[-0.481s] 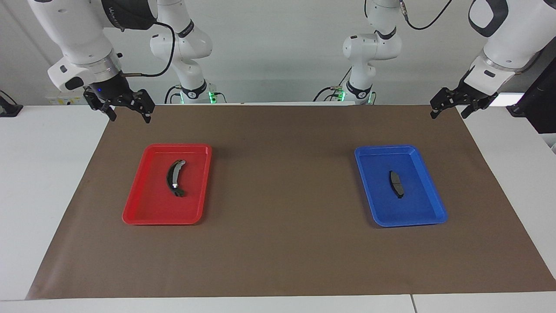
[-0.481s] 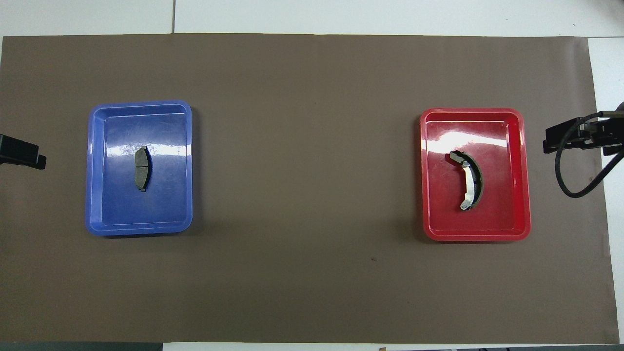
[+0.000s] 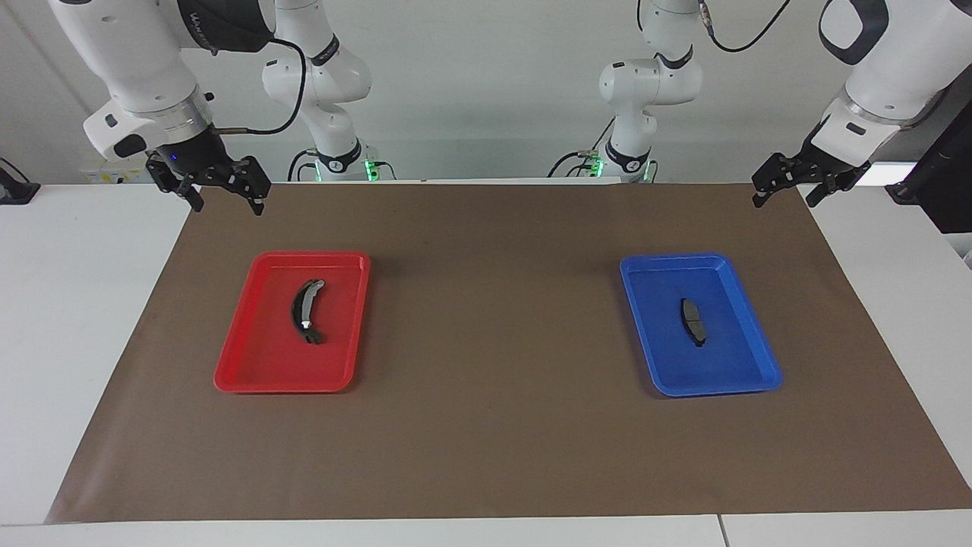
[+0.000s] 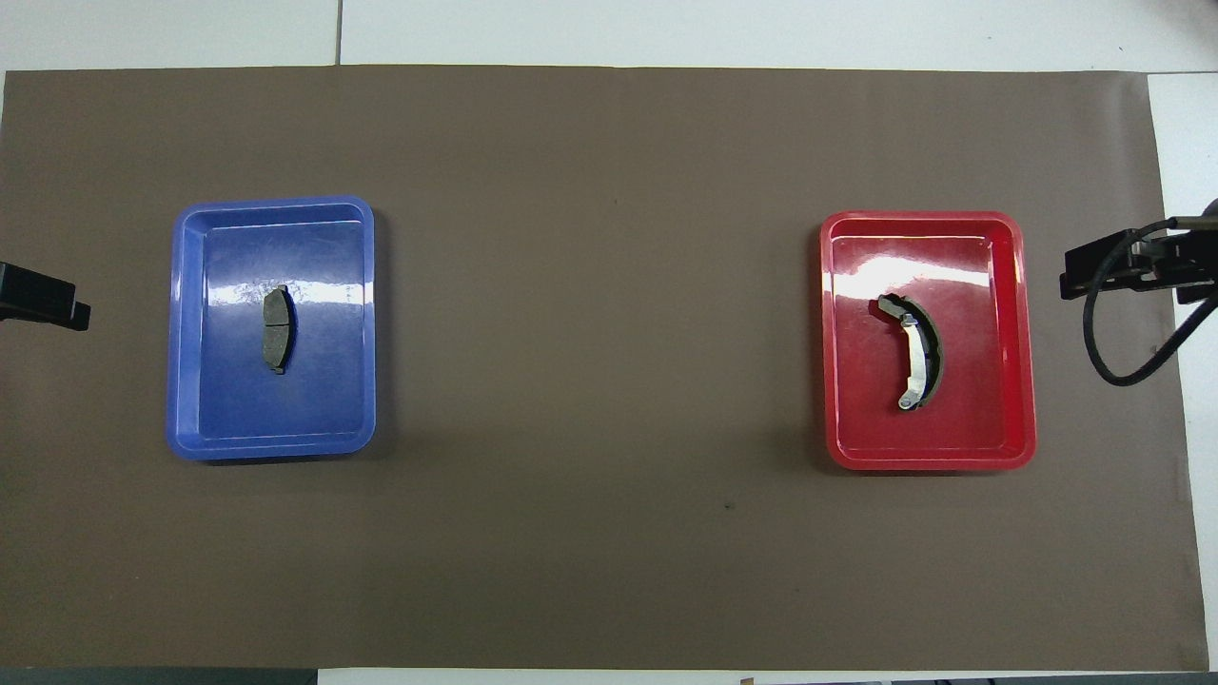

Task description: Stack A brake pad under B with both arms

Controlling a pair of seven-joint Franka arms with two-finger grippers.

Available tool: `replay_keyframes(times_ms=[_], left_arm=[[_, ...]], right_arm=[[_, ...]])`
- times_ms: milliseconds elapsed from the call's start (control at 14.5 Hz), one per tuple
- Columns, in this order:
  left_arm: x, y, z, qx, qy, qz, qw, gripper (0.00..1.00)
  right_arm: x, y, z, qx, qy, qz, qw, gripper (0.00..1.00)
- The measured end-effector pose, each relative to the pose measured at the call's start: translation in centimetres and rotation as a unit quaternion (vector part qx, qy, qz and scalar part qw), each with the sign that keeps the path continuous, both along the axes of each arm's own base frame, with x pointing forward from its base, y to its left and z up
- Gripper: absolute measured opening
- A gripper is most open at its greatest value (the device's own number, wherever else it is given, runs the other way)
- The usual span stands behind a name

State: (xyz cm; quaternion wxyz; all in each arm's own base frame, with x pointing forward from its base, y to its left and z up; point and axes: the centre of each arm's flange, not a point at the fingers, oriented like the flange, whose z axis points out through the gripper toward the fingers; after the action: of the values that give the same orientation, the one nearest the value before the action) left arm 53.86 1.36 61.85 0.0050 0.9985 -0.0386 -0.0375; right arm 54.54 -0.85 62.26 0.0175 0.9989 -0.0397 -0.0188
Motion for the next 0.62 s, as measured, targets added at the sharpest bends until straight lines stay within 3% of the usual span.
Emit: replay_keyframes(times_ms=[413,619], left_arm=[[-0.2,-0.1,-0.3,0.000,0.011,-0.001,1.000,1.00],[0.6,0.0,-1.4,0.000,-0.025,0.000,1.000,0.99]], right_arm=[[0.0,0.0,0.0,0.000,0.000,0.000,1.000,1.00],[0.0,0.0,0.0,0.000,0.000,0.000,1.000,1.00]])
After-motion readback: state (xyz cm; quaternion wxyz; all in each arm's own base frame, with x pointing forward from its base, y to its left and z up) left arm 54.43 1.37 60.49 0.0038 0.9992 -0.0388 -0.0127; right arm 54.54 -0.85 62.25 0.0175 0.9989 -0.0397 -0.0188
